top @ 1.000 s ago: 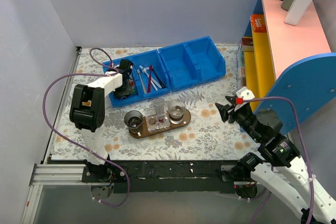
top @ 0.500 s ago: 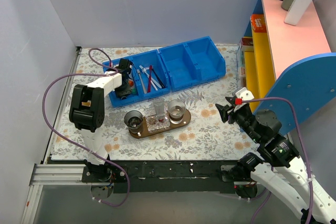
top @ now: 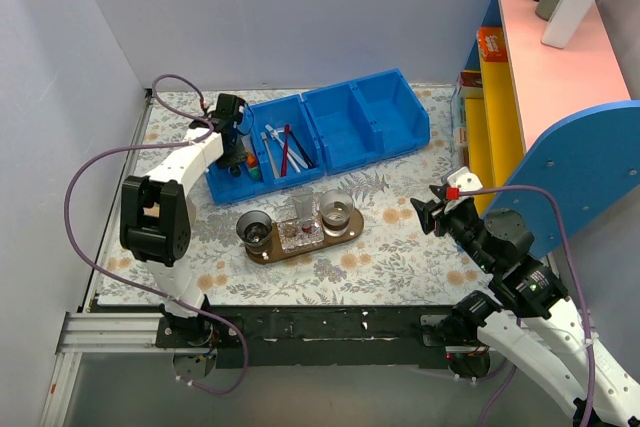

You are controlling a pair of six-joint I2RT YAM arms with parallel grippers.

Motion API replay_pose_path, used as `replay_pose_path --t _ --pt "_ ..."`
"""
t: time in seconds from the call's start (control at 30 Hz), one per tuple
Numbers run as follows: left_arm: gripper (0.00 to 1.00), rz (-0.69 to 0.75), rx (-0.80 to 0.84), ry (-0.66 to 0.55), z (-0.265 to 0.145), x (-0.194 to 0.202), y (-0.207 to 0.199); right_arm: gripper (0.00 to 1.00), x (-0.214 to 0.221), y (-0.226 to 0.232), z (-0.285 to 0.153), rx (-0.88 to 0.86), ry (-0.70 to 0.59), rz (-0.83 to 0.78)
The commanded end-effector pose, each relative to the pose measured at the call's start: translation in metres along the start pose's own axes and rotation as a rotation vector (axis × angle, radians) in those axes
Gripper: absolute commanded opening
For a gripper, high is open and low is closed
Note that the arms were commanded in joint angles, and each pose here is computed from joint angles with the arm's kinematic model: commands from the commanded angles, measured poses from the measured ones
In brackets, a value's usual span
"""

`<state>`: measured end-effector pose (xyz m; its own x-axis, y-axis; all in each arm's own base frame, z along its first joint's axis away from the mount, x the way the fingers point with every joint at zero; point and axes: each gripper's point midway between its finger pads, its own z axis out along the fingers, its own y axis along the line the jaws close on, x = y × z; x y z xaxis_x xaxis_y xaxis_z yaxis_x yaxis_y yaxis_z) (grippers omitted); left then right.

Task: Prepare toiletry sets of a toothbrush and toothpaste on the tray

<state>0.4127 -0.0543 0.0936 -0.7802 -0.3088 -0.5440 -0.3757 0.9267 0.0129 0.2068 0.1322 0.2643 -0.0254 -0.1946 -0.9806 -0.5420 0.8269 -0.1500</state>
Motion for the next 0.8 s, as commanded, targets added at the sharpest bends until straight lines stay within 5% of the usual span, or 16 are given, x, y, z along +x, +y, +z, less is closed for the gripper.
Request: replay_pose_path --t 0.0,0.53,0.77 --pt "0.0 -0.039 0.088 -0.138 -0.045 -0.045 -0.007 0.57 -0.01 -0.006 0.0 0.028 -0.046 -0.003" --pt "0.0 -0.004 0.228 -0.205 -0.101 -0.05 -0.007 0.56 -0.011 -0.003 0.003 0.016 -0.038 0.005" --pt "0.0 0.059 0.318 -0.364 -0.123 -0.059 -0.006 0.58 -0.036 0.007 0.011 -0.048 -0.058 0.021"
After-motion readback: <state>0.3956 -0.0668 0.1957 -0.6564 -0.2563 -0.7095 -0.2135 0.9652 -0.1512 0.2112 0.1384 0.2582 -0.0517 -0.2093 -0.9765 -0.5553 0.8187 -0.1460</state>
